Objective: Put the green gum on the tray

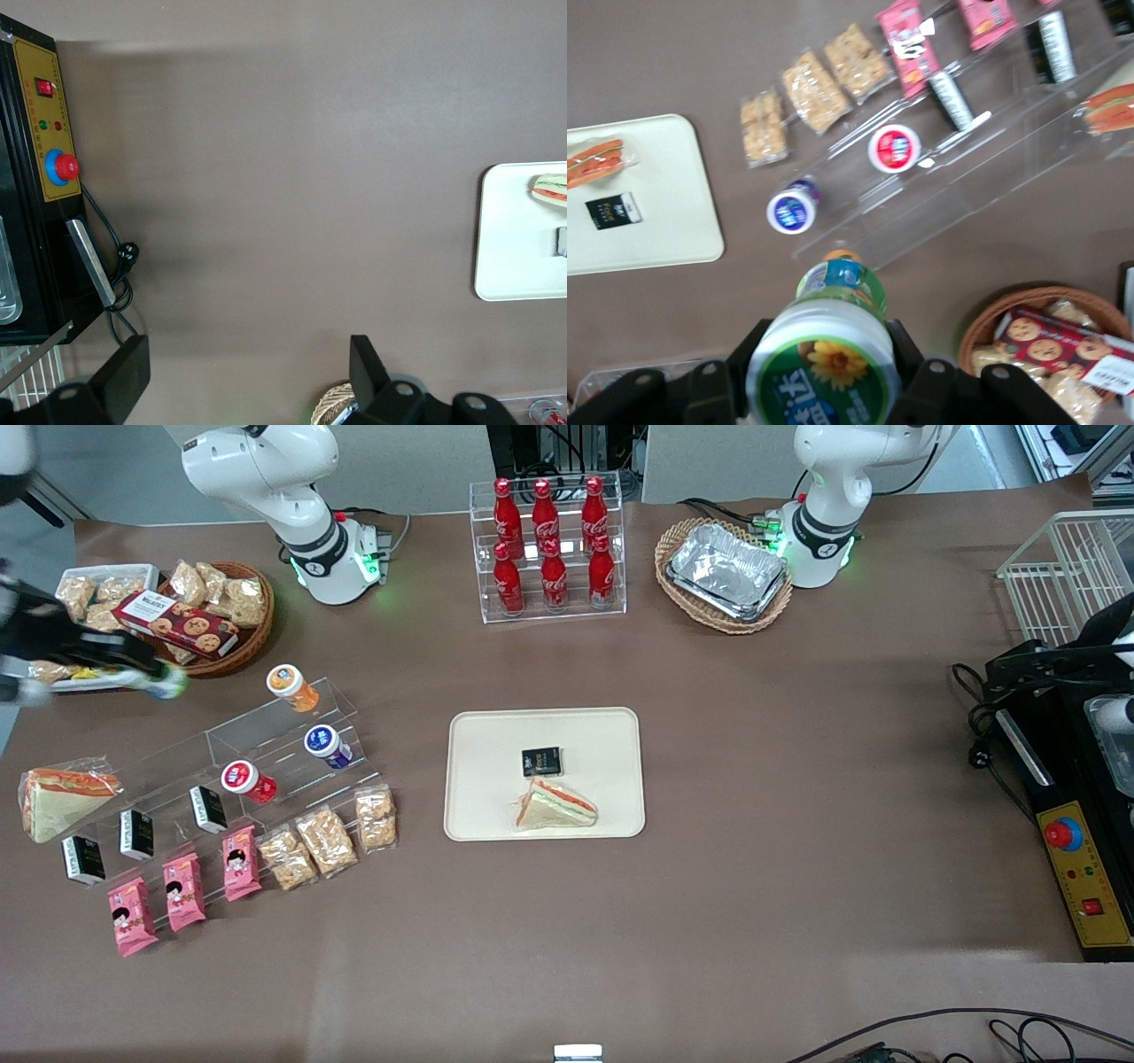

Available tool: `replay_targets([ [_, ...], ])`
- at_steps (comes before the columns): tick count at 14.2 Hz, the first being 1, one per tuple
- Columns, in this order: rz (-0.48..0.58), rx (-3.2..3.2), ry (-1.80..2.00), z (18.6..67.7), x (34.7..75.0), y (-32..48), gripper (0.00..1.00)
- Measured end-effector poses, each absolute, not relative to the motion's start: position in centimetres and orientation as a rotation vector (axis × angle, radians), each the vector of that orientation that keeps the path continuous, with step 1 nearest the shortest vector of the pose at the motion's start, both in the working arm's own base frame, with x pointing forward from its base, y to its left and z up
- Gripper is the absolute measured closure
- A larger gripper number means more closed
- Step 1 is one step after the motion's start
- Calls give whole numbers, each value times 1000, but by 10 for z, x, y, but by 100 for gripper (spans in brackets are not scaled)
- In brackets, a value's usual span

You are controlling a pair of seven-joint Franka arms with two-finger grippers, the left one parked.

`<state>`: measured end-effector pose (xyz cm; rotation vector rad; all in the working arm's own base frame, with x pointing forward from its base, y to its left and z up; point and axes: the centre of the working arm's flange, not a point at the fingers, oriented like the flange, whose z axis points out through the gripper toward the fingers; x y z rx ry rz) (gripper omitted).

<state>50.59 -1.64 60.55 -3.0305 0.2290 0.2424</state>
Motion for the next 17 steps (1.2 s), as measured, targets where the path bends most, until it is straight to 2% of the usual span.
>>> replay_targets([
  [2,264,-3056,249,596,511,50,43],
  [4,242,-3073,281,580,511,108,43],
  [9,152,-3079,333,500,492,214,43],
  [11,113,-3076,331,466,486,235,43],
  [17,95,-3062,345,360,490,272,43],
])
